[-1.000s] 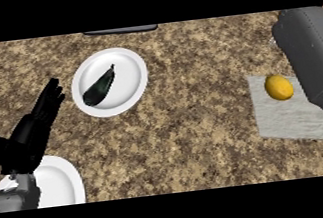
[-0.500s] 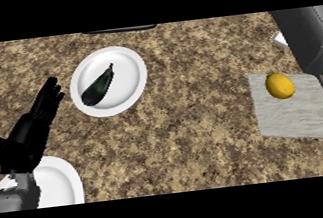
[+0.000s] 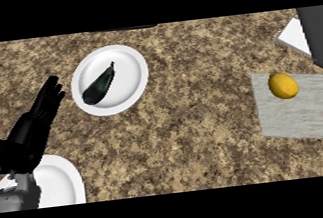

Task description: Pick the squash from the placemat and place it in the tiered shelf

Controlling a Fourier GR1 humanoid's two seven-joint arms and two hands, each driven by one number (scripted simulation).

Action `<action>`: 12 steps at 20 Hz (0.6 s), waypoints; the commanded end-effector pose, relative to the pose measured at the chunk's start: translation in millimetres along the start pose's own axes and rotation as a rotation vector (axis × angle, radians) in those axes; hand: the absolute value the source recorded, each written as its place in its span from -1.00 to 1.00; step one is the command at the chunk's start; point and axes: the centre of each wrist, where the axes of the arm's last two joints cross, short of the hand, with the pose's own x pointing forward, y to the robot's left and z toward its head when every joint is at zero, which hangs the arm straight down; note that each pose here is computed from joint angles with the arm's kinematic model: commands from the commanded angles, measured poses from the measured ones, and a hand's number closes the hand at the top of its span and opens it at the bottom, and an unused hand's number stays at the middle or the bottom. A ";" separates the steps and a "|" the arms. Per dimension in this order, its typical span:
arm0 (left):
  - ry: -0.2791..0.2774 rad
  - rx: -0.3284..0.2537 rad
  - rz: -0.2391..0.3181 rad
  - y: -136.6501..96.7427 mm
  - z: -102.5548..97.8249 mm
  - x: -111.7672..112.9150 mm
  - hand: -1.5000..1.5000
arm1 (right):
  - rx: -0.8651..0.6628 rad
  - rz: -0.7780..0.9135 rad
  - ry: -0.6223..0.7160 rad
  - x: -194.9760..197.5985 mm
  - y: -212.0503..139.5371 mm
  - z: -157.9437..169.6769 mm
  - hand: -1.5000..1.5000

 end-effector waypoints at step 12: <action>-0.002 -0.008 -0.007 -13.3 2.1 -1.6 0.00 | -0.121 0.995 -0.214 -44.8 -22.4 -86.0 1.00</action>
